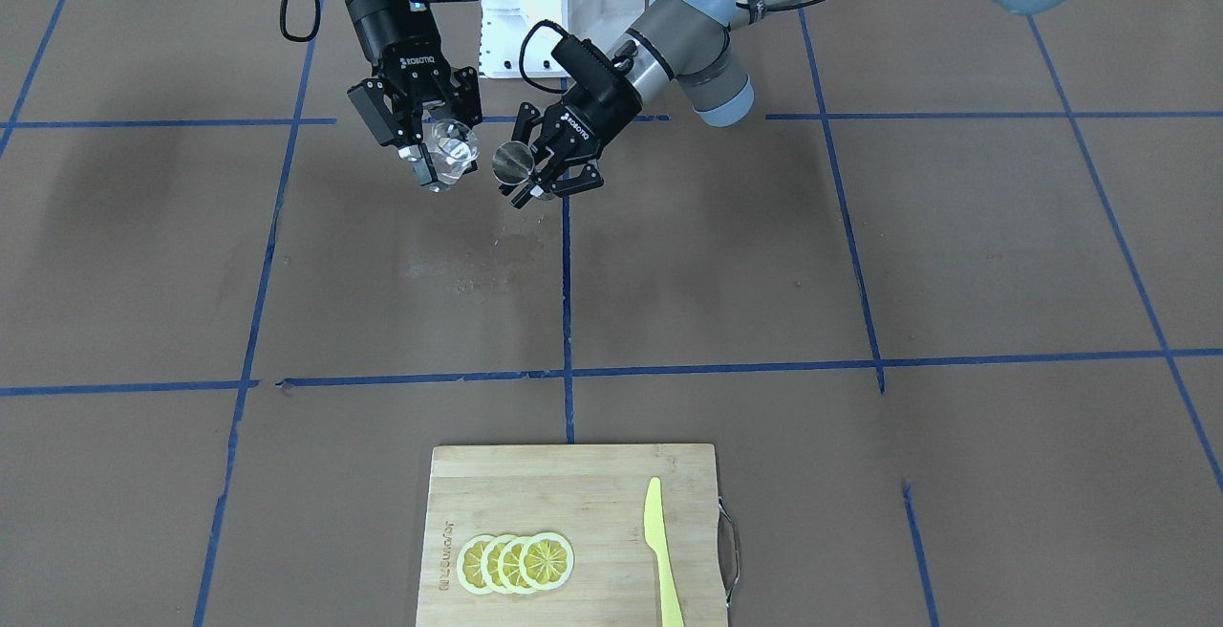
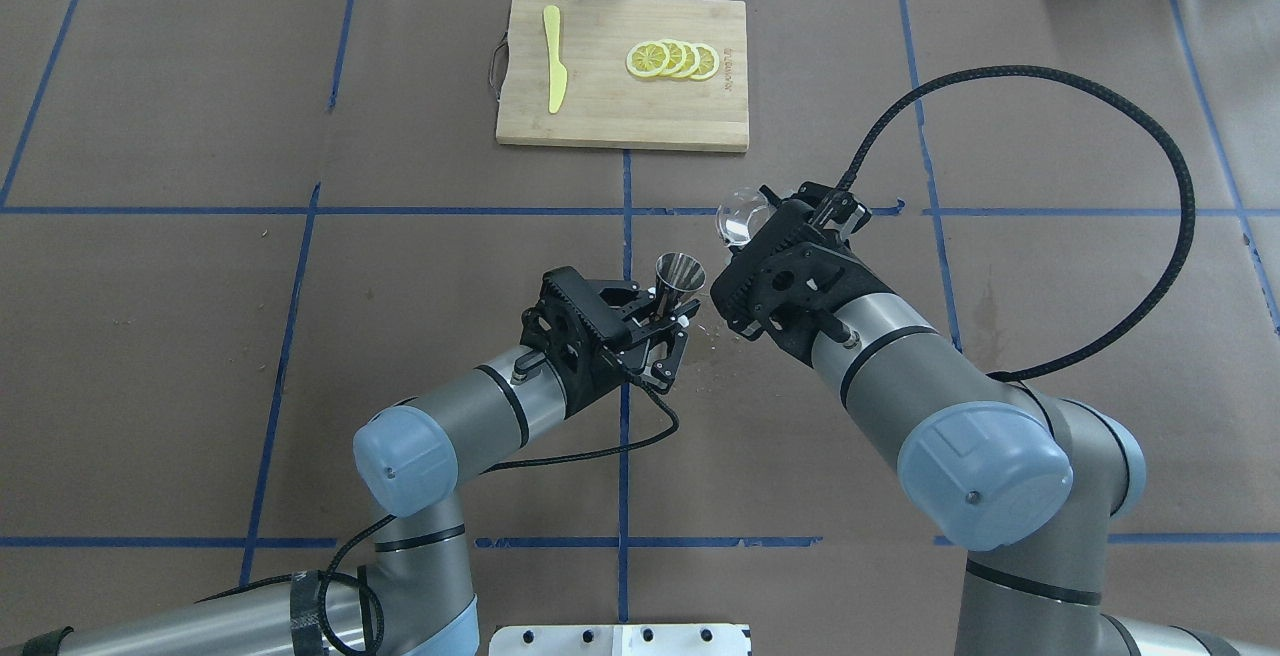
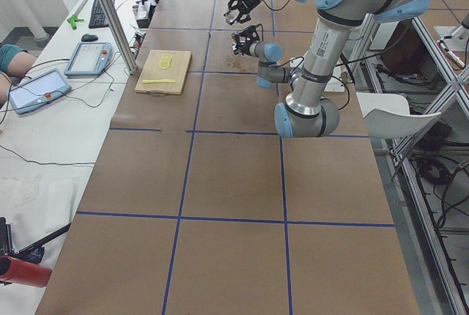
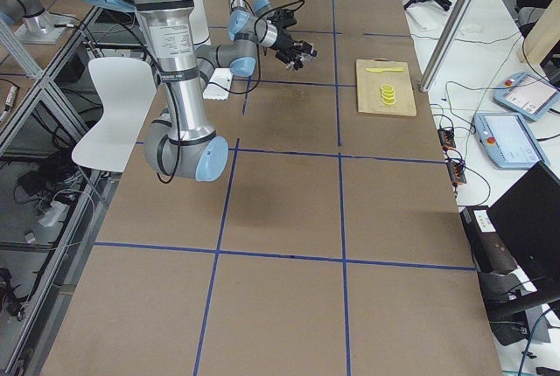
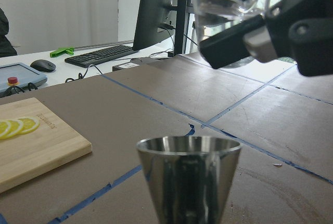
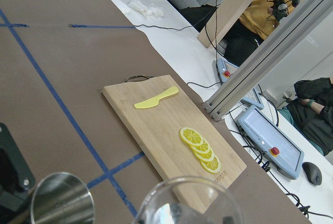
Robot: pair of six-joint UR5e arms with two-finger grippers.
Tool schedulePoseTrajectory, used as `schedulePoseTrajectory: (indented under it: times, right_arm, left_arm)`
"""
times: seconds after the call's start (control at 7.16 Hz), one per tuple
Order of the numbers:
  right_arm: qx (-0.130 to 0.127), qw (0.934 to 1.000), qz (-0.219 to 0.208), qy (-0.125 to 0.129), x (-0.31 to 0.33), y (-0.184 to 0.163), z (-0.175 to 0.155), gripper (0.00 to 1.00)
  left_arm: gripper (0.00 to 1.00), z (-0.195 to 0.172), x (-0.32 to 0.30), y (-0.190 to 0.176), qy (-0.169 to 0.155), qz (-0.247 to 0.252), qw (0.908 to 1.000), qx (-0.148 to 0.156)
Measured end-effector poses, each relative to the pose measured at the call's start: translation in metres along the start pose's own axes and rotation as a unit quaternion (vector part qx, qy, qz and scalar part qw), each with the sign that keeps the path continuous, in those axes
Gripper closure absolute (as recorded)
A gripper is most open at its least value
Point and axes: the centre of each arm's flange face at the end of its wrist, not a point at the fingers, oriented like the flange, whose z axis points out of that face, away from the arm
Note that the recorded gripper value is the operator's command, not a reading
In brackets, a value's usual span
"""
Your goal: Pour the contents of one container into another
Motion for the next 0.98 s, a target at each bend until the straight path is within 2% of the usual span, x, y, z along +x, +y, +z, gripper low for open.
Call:
schedulePoseTrajectory:
  times: [0.42, 0.98]
  right_arm:
    - [-0.004, 0.9999, -0.013, 0.004, -0.0021, 0.001, 0.0025, 1.0]
    - [0.002, 0.9983, -0.052, 0.026, 0.0022, -0.0032, 0.0017, 1.0]
  left_arm:
    - [1.0, 0.0069, 0.0054, -0.0005, 0.0, -0.001, 1.0, -0.001]
    - [1.0, 0.0084, 0.0056, 0.0029, 0.0, 0.0, 1.0, -0.004]
